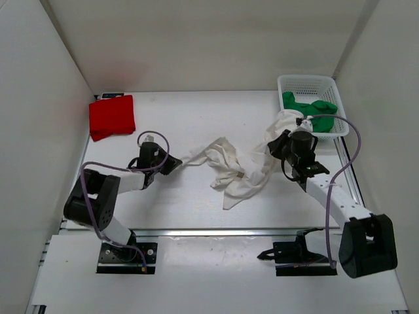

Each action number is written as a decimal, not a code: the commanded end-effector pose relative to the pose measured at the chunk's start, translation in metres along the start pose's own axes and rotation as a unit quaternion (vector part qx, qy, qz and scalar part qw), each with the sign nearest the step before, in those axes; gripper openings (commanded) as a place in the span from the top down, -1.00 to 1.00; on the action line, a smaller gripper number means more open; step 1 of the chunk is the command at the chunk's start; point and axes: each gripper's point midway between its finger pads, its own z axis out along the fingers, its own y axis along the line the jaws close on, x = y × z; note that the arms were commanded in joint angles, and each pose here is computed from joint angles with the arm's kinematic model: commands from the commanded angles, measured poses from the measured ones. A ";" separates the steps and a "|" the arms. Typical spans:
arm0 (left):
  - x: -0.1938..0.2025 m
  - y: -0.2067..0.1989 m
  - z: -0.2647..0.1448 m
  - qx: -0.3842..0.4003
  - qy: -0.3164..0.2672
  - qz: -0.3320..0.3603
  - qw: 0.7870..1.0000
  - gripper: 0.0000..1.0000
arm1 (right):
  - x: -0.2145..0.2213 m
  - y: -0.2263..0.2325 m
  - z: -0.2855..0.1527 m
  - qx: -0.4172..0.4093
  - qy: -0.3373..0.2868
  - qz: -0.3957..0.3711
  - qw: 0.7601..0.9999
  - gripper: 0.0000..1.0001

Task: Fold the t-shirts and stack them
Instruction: Flatten out the tshirt

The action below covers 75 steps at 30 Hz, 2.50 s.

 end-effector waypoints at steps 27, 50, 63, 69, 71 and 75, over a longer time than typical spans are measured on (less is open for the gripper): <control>-0.187 -0.035 -0.212 -0.004 -0.327 0.106 0.939 1.00 | -0.178 0.213 -0.086 -0.207 -0.092 -0.131 0.965 1.00; -0.121 0.048 -0.142 -0.072 -0.248 0.068 0.964 1.00 | -0.092 0.178 0.067 -0.039 0.093 -0.205 0.974 0.62; -0.109 0.081 -0.152 -0.089 -0.237 0.040 0.967 0.69 | 0.126 0.028 -0.045 -0.049 0.177 -0.071 0.980 0.28; -0.105 0.097 -0.158 -0.096 -0.239 0.038 0.966 0.52 | 0.144 0.022 -0.049 -0.052 0.182 -0.025 0.982 0.15; -0.102 0.098 -0.156 -0.096 -0.234 0.041 0.967 0.54 | 0.147 0.024 -0.049 -0.064 0.179 -0.011 0.982 0.14; -0.096 0.103 -0.149 -0.100 -0.219 0.035 0.970 0.34 | 0.149 0.025 -0.049 -0.083 0.178 0.020 0.980 0.12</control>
